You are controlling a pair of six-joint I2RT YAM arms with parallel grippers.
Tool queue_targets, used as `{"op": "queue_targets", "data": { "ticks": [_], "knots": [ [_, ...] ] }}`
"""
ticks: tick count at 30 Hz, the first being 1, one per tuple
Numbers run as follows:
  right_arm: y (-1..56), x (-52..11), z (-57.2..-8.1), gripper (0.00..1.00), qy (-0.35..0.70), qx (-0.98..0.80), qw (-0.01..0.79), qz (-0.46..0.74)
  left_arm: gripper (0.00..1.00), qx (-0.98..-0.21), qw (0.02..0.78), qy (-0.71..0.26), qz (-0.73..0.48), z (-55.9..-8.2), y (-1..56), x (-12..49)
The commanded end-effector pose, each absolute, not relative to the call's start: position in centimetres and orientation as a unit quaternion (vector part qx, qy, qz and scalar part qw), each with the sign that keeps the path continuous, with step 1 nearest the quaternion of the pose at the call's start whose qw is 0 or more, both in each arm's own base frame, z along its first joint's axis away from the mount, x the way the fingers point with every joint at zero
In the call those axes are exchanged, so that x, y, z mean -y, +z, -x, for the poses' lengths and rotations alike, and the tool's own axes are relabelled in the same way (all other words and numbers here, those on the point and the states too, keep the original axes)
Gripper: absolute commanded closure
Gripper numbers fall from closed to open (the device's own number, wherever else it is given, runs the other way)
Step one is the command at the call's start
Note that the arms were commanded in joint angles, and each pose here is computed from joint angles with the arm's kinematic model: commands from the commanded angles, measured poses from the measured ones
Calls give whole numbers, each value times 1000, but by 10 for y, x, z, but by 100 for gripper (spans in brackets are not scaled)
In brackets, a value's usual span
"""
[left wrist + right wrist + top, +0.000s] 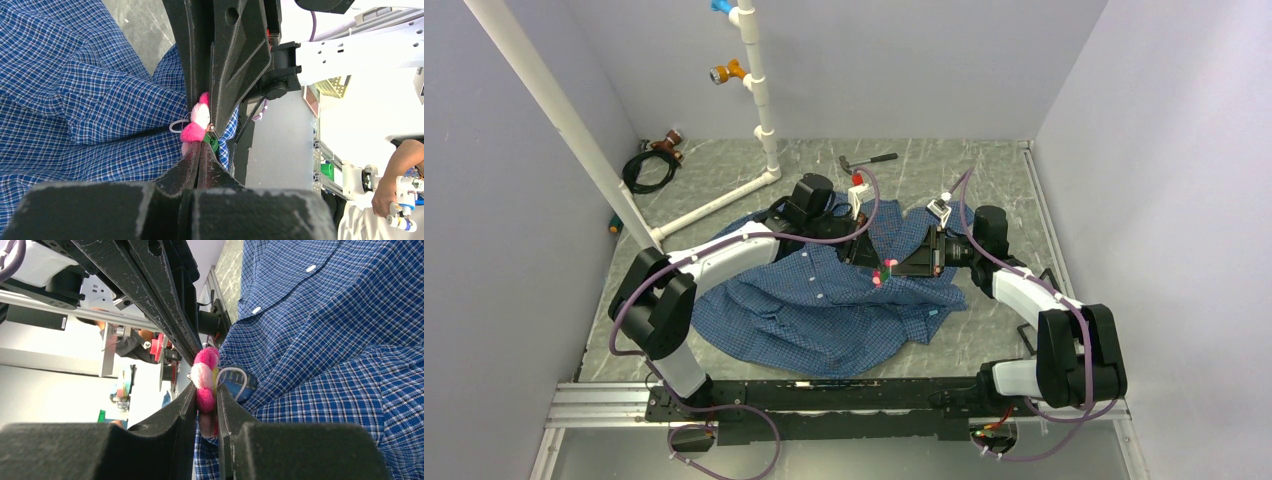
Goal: Remove the brooch from the garment
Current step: Remove the brooch from the clothes.
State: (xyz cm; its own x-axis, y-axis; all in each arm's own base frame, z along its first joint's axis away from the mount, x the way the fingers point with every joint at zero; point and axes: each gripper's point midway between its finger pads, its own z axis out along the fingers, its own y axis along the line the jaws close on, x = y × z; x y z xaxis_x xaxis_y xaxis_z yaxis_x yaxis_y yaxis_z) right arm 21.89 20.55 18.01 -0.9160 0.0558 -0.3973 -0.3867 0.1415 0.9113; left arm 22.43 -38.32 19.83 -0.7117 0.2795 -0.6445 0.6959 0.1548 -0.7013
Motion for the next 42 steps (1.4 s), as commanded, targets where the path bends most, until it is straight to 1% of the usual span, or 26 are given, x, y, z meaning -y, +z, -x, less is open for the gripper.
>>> {"op": "queue_targets", "data": {
  "ticks": [1,7,9,11,12,13,14,15,17,18,21,23,26,31,39,42],
  "knots": [
    [192,-207,-227,80,639,-725,214,140,100,-711,167,-585,-353,-204,213,390],
    [190,-208,-223,80,636,-728,210,147,100,-717,156,-588,-340,-206,212,391],
    [189,-209,-223,82,633,-729,211,149,100,-719,151,-589,-336,-207,211,393],
    [188,-209,-223,86,633,-729,212,151,100,-721,146,-590,-332,-208,211,394],
    [189,-210,-223,91,633,-728,212,153,100,-723,144,-590,-330,-208,210,394],
    [190,-210,-223,99,634,-728,212,154,100,-724,144,-590,-328,-209,210,394],
    [190,-210,-223,100,633,-728,212,155,100,-724,146,-588,-328,-209,210,395],
    [189,-210,-224,100,631,-731,212,152,95,-724,151,-587,-329,-211,210,394],
    [186,-209,-227,100,625,-738,213,144,80,-725,168,-579,-332,-214,211,392],
    [185,-208,-228,100,623,-740,212,139,75,-729,178,-572,-333,-216,210,389],
    [186,-208,-231,100,622,-744,210,125,65,-746,213,-536,-333,-228,211,382],
    [184,-208,-234,100,620,-748,207,114,61,-759,230,-512,-330,-236,210,378],
    [183,-208,-236,100,617,-753,204,104,60,-765,232,-505,-325,-237,210,378],
    [181,-208,-237,100,615,-756,203,99,63,-767,225,-502,-330,-232,208,386],
    [181,-208,-237,100,610,-758,206,100,64,-763,217,-508,-335,-229,211,400],
    [182,-208,-237,100,612,-757,207,101,68,-767,211,-505,-335,-228,206,403]
  ]
}}
